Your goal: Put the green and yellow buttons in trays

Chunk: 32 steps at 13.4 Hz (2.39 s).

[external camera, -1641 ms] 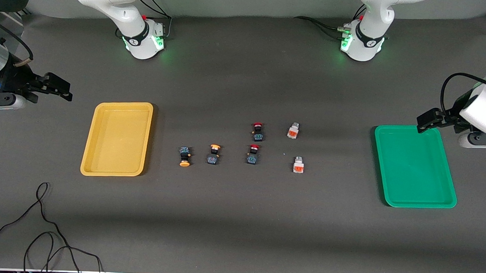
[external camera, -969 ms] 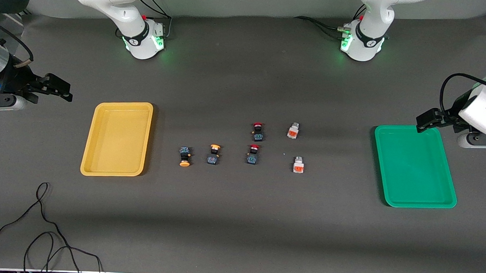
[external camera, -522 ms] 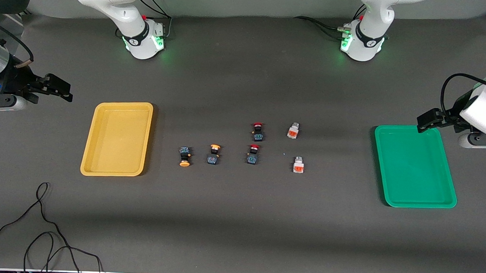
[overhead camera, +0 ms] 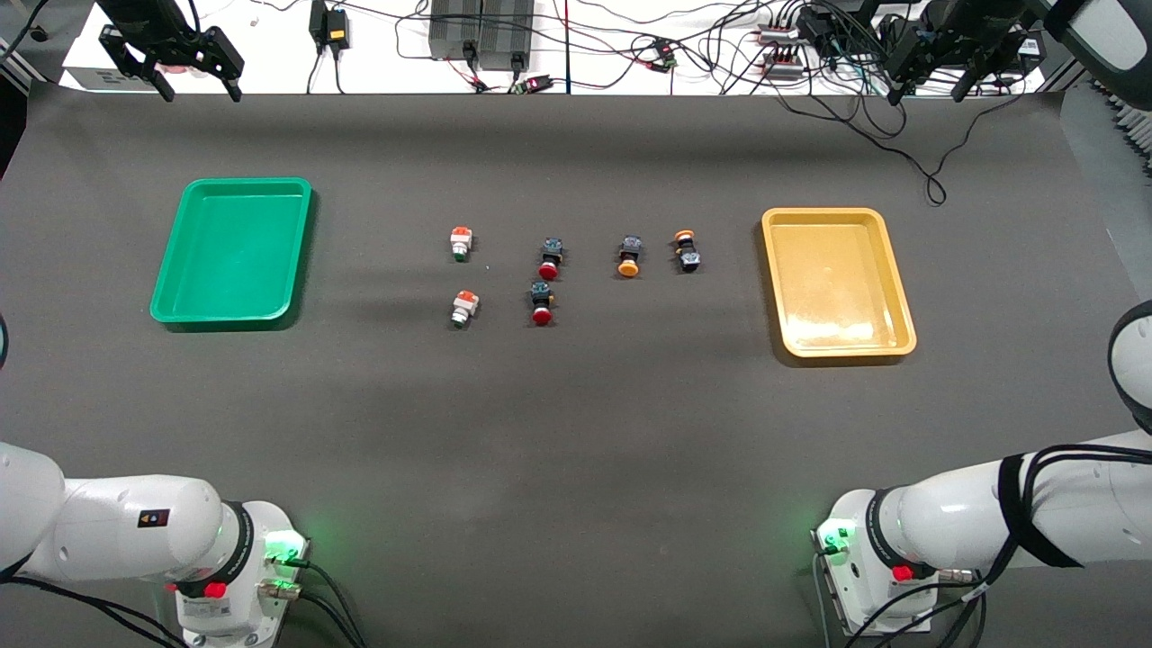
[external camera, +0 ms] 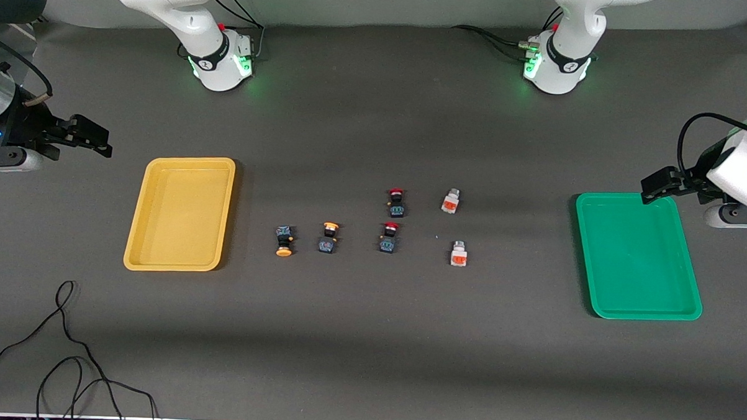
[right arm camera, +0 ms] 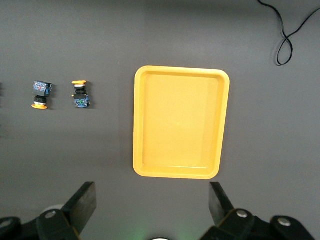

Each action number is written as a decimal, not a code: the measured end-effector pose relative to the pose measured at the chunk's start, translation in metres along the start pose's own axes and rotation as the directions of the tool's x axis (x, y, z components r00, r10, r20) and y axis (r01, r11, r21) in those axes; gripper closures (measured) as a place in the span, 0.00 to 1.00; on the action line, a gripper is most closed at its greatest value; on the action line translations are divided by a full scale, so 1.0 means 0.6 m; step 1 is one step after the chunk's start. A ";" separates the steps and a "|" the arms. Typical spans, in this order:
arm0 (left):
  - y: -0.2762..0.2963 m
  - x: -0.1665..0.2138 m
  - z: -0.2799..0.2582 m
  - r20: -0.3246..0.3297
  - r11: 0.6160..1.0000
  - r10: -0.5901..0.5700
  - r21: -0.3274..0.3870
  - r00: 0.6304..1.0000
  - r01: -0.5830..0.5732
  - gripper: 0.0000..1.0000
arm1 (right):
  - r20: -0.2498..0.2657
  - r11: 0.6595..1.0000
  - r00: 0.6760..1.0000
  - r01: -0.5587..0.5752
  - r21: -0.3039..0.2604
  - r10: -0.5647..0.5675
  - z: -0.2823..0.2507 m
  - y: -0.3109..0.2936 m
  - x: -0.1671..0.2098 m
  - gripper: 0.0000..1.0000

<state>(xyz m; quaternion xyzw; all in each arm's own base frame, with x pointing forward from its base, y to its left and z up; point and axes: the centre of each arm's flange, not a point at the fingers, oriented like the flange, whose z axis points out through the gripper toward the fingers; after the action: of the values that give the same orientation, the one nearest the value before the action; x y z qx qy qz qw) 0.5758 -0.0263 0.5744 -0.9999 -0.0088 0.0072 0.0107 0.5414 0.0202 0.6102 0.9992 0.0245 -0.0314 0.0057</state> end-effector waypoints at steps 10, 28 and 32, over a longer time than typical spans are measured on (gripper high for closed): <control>0.142 -0.037 0.010 0.076 0.997 0.016 -0.076 0.997 -0.011 0.00 | 0.002 1.000 1.000 -0.021 0.002 0.021 0.002 0.019 0.000 0.00; 0.564 -0.260 0.285 0.044 0.993 0.106 -0.056 0.993 -0.104 0.00 | 0.066 0.998 0.996 -0.054 0.011 0.053 0.063 -0.085 0.029 0.08; 0.548 -0.249 0.407 0.062 0.994 0.107 -0.044 0.992 -0.104 0.00 | 0.142 0.999 0.989 -0.043 0.032 0.039 0.171 -0.183 0.063 0.01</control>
<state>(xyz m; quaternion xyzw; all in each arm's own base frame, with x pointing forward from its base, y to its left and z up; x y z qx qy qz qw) 0.4284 -0.3525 0.3254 -0.9982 0.0437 0.0397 -0.0102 0.5674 0.1301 0.5042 0.9947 0.0029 -0.1024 -0.0094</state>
